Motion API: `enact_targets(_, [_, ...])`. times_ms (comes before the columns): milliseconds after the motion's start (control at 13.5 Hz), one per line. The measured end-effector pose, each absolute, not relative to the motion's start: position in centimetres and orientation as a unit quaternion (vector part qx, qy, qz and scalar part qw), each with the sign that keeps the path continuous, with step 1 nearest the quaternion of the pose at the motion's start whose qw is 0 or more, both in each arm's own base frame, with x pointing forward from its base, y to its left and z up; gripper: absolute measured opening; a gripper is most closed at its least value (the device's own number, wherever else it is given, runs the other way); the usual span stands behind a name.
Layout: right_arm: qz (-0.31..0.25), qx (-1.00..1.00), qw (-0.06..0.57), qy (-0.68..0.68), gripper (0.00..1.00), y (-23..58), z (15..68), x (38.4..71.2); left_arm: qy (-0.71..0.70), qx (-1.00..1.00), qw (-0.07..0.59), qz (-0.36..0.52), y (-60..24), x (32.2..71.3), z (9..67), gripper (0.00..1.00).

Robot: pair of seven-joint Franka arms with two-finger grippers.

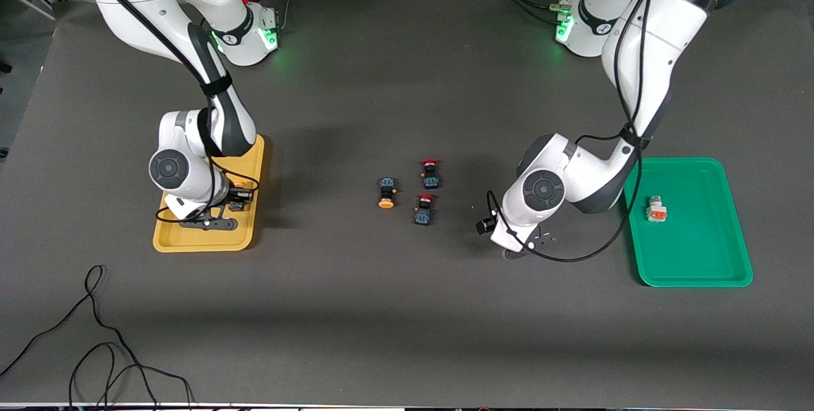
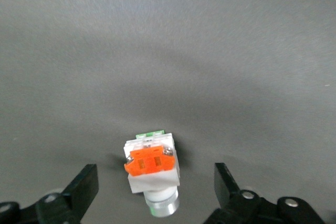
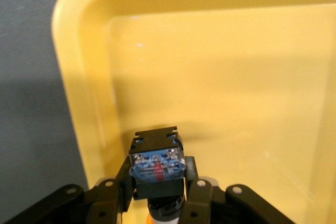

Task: Place green and yellow buttons in trays
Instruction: 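Release the blue button in the yellow tray while the left gripper carries the white button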

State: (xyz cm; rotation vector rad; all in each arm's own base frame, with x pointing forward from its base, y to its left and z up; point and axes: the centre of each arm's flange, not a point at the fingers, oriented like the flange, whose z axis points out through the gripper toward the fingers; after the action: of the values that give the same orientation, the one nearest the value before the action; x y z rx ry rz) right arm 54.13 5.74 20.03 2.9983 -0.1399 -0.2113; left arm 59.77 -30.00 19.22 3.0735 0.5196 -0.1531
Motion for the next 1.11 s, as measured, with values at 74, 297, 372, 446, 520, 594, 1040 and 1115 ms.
enact_targets(74, [-0.070,0.994,0.067,-0.051,0.41,5.2,20.1,54.2,0.167,0.985,0.010,-0.049,-30.0,59.8,19.2,0.96])
enact_targets(297, [-0.075,0.992,0.073,-0.068,0.41,3.2,19.9,53.8,0.168,0.985,0.012,-0.047,-30.1,59.9,19.5,0.63])
enact_targets(372, [-0.076,0.992,0.073,-0.073,0.41,2.7,19.8,53.7,0.168,0.985,0.012,-0.046,-30.1,60.0,19.5,0.50])
enact_targets(446, [-0.078,0.991,0.072,-0.077,0.41,2.5,19.7,53.6,0.169,0.984,0.012,-0.046,-30.1,60.0,19.6,0.40])
enact_targets(520, [-0.079,0.991,0.071,-0.079,0.41,2.5,19.7,53.5,0.170,0.984,0.012,-0.045,-30.1,60.2,19.7,0.40])
enact_targets(594, [-0.080,0.991,0.071,-0.080,0.41,2.5,19.6,53.4,0.172,0.984,0.013,-0.043,-30.0,60.4,19.9,0.40])
enact_targets(1040, [-0.082,0.991,0.070,-0.080,0.85,2.5,19.6,53.4,0.172,0.983,-0.014,-0.063,-24.3,62.0,37.6,0.40])
enact_targets(1115, [-0.087,0.991,0.069,-0.080,0.96,2.6,19.9,53.5,0.160,0.985,-0.021,-0.068,-21.8,61.7,40.4,0.40])
